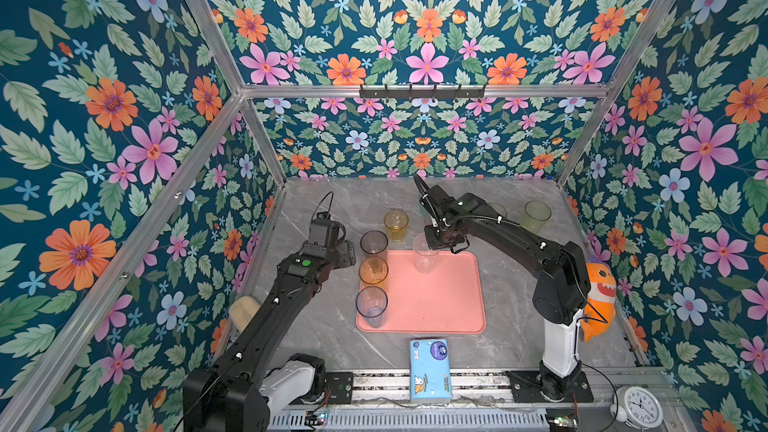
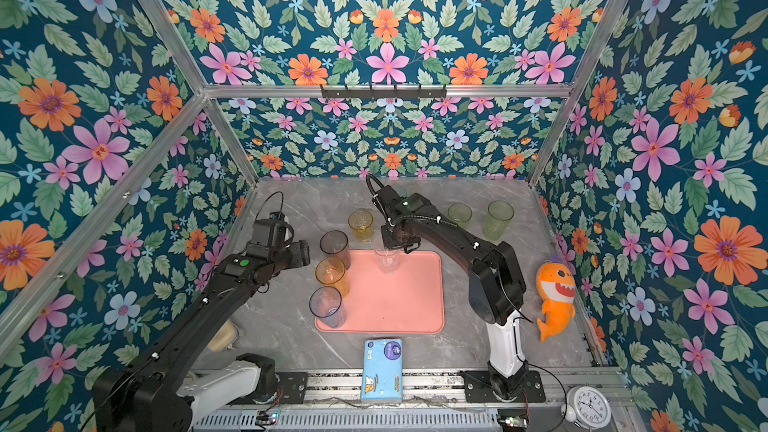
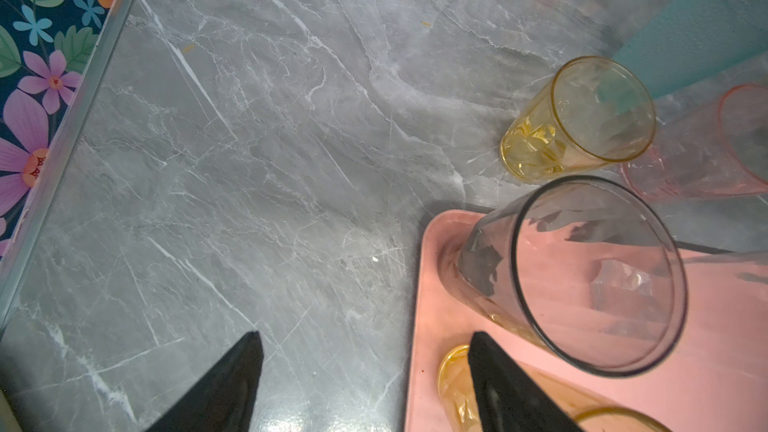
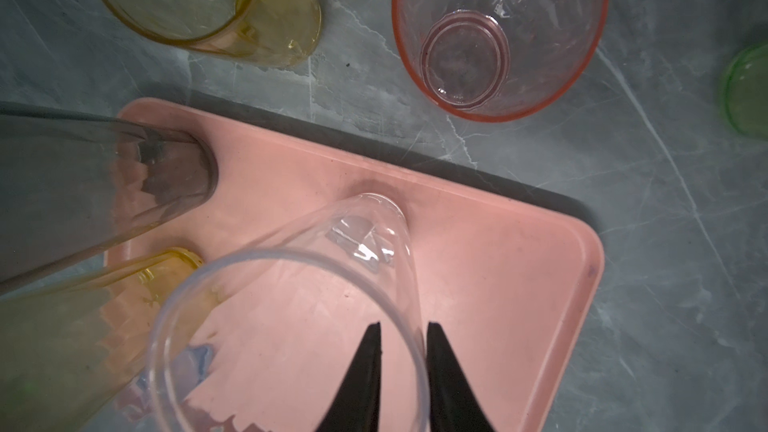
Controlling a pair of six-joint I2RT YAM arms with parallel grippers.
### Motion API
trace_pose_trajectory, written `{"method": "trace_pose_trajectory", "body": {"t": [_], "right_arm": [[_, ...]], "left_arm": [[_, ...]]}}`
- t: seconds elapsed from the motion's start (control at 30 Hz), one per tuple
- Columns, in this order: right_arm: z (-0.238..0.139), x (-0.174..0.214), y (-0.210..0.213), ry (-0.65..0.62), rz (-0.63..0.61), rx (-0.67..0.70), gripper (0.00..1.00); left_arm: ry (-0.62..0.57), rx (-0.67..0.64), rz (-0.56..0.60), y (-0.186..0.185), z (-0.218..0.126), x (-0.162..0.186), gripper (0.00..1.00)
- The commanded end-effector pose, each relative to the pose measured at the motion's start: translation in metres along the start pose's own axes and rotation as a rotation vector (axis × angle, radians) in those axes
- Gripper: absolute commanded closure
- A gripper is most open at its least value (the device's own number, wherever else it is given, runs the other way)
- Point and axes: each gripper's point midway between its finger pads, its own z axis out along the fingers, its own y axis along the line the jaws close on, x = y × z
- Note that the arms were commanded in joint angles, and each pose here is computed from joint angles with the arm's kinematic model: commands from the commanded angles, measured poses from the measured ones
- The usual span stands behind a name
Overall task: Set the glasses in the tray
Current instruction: 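Open the right gripper and raise it off the clear cup, then move the right gripper toward the teal frosted cup near the far wall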
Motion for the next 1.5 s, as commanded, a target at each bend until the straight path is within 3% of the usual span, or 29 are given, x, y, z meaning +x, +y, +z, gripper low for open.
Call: {"method": "trace_pose_trajectory", "body": {"t": [0.0,0.23,0.73,1.17,1.47], "right_arm": [[-0.004,0.001,0.002,0.007,0.013,-0.007,0.77],[-0.021,-0.005,0.003,-0.028,0.001,-0.019,0.65],[-0.063,-0.048,-0.012,-0.212,-0.030,0.041,0.54],[-0.057,-0.114,-0.042,-0.300,0.061,0.004,0.52],[-0.032,-0.147,-0.048,-0.317,0.105,0.022,0.51]], "left_arm": [[-0.012,0.003,0.007,-0.001,-0.001,-0.004,0.19],[-0.013,0.001,0.008,-0.001,-0.001,-0.005,0.19],[-0.015,-0.004,0.006,0.001,-0.002,-0.004,0.19],[-0.013,-0.013,0.003,0.003,-0.001,-0.002,0.19],[-0.013,-0.015,0.003,0.003,-0.001,-0.002,0.19]]}}
